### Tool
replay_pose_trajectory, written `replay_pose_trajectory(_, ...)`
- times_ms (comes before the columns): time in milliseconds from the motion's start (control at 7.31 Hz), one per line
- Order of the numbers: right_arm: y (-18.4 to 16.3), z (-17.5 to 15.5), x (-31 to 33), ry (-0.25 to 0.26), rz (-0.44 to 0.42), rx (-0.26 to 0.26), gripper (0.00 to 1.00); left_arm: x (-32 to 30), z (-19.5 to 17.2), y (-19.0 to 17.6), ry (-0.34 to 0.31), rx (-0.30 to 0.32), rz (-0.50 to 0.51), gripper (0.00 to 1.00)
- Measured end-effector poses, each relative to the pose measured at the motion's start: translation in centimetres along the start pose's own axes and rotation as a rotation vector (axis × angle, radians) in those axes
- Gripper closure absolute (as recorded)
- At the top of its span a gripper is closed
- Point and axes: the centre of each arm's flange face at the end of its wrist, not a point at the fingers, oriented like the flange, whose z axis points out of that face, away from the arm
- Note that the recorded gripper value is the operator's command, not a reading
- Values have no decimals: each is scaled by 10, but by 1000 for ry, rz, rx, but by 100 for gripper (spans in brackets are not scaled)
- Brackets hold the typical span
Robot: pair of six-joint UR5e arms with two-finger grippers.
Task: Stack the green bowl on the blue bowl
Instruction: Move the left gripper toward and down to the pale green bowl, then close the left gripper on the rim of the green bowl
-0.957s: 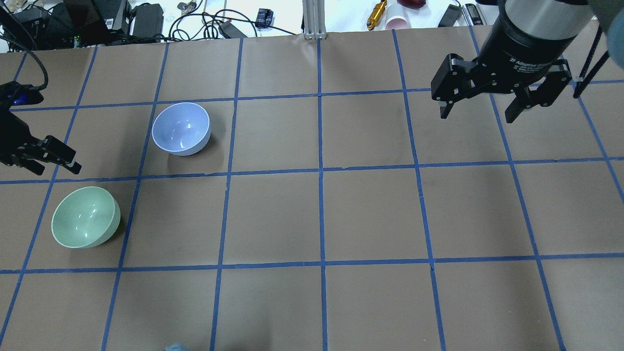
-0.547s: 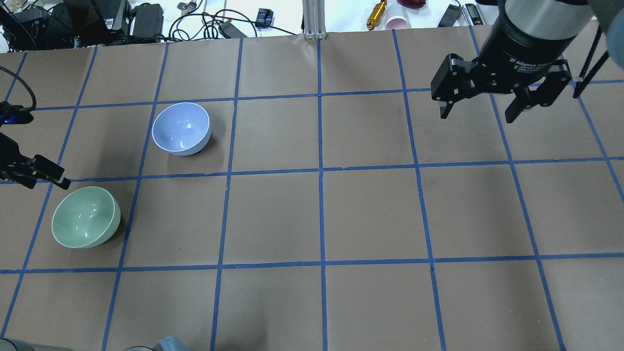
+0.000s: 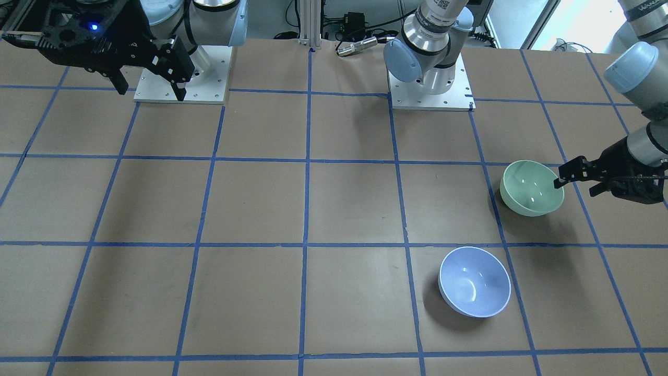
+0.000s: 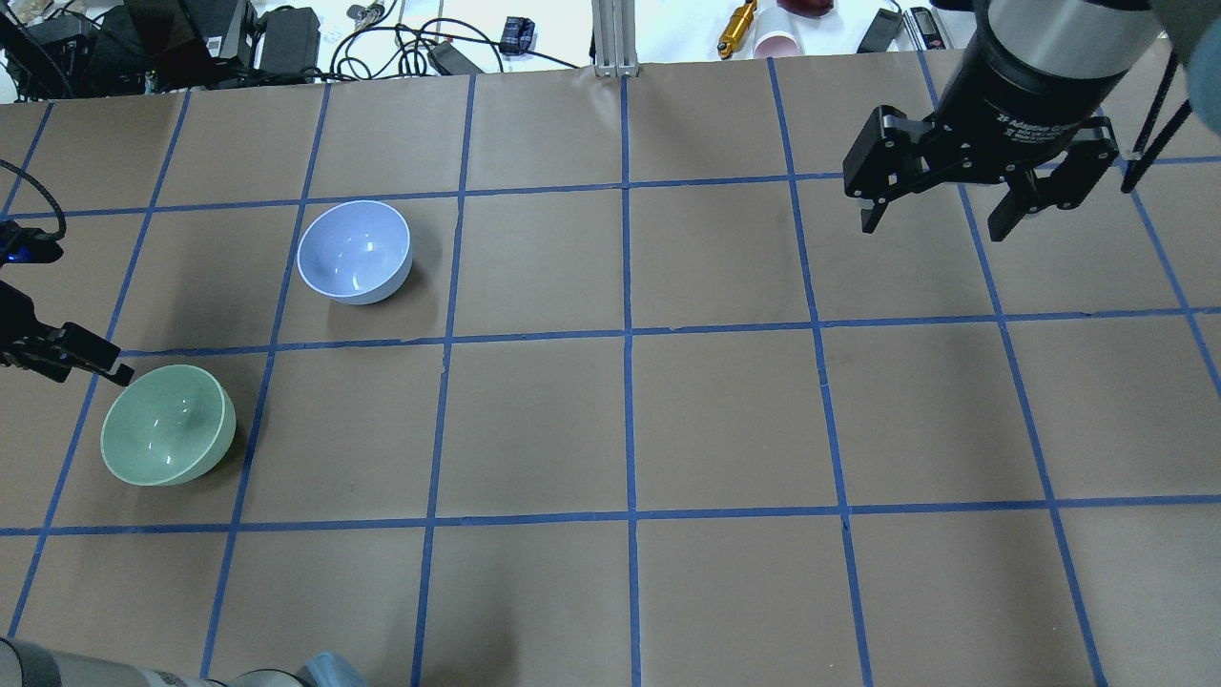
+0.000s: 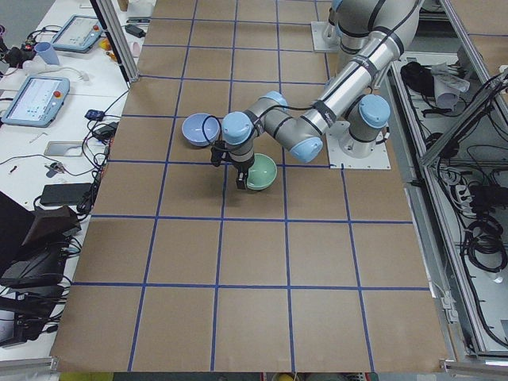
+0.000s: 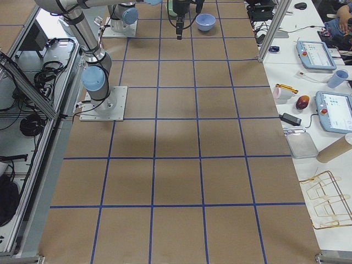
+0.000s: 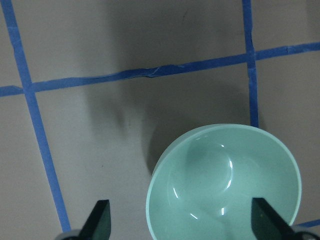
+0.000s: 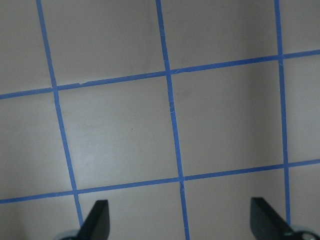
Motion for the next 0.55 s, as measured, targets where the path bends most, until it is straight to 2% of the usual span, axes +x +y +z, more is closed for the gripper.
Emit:
replay_pose_trajectory(274, 0, 0, 0, 0, 0, 0, 0, -7, 24, 12, -4, 7, -11, 0)
replay_pose_trajectory(547, 0, 0, 0, 0, 0, -1, 0, -13, 45, 27, 19, -10, -43, 0)
